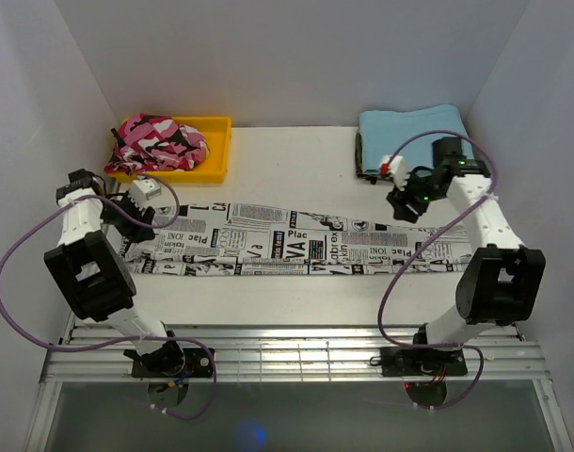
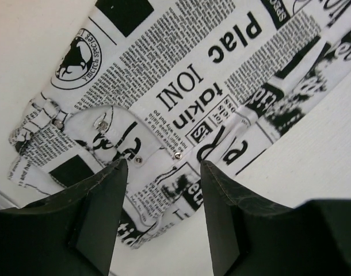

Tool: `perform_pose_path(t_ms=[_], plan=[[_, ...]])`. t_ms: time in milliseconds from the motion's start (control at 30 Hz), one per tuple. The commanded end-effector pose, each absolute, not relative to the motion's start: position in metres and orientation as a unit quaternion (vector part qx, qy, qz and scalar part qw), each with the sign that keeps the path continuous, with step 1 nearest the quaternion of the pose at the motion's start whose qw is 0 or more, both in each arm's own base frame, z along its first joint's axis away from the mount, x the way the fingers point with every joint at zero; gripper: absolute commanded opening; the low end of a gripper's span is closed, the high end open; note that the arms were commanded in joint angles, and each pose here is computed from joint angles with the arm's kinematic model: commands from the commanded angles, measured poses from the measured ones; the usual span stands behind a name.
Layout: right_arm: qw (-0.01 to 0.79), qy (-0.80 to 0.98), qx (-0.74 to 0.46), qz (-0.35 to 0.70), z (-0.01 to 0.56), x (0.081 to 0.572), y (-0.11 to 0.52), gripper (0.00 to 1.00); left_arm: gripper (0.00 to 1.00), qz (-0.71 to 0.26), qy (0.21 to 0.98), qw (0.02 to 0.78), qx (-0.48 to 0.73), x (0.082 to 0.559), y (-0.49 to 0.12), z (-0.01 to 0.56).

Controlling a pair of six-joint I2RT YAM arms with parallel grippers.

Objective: Fold and stack the trousers
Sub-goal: Fold the trousers

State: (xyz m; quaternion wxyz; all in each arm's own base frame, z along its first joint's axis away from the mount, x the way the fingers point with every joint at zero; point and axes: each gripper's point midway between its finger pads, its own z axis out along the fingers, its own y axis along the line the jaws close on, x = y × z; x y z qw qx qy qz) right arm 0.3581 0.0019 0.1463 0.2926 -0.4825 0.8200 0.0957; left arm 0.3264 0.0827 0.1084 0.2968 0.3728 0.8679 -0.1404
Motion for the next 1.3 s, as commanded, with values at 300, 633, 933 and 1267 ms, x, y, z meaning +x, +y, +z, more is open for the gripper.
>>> perform_pose_path(t_ms=[300, 633, 933, 1267], plan=[[0.239, 0.679, -0.665, 0.199, 0.102, 0.288, 0.255, 0.48, 0.56, -0.141, 0.814, 0.26, 0.5, 0.308, 0.117, 0.085], [0.209, 0.641, -0.722, 0.153, 0.041, 0.264, 0.297, 0.45, 0.57, -0.155, 0.806, 0.273, 0.502, 0.31, 0.118, 0.071], [0.217, 0.65, -0.721, 0.101, 0.018, 0.279, 0.293, 0.43, 0.57, -0.146, 0.809, 0.284, 0.494, 0.315, 0.122, 0.069], [0.22, 0.647, -0.723, 0.096, 0.028, 0.278, 0.292, 0.08, 0.55, -0.121, 0.804, 0.295, 0.501, 0.319, 0.135, 0.071]])
